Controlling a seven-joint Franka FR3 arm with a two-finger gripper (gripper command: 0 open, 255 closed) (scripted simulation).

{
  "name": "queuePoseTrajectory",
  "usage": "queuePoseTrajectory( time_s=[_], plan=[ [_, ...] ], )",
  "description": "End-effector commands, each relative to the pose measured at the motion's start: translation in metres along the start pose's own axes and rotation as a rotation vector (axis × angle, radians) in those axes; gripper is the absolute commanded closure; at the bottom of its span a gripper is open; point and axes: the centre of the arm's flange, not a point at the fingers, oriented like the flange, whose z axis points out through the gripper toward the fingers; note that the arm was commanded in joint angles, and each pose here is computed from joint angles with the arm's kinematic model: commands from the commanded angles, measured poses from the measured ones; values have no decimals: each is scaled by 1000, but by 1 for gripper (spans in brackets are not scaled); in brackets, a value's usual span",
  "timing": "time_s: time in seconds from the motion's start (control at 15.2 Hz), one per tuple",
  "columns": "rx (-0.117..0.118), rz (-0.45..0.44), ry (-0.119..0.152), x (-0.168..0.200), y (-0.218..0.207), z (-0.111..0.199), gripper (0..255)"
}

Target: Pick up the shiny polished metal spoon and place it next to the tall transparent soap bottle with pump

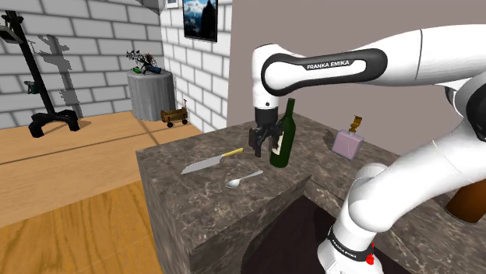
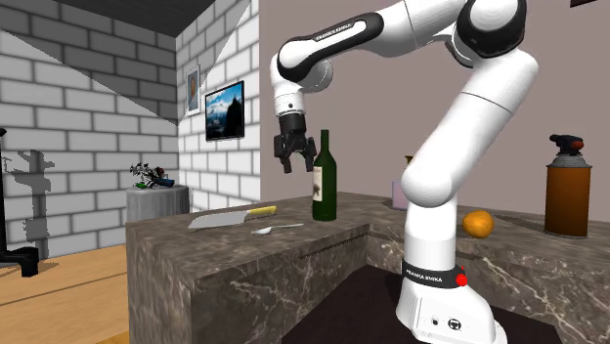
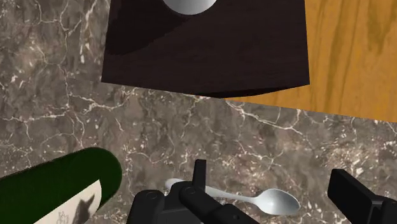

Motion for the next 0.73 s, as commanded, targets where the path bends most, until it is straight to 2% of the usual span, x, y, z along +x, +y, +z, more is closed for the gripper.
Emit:
queuePoseTrajectory(
  time_s=[0.0, 0.66],
  plan=[
    [-8, 0, -12, 23, -9, 14, 0],
    [-52, 3, -78, 129, -69, 88, 0]
  ],
)
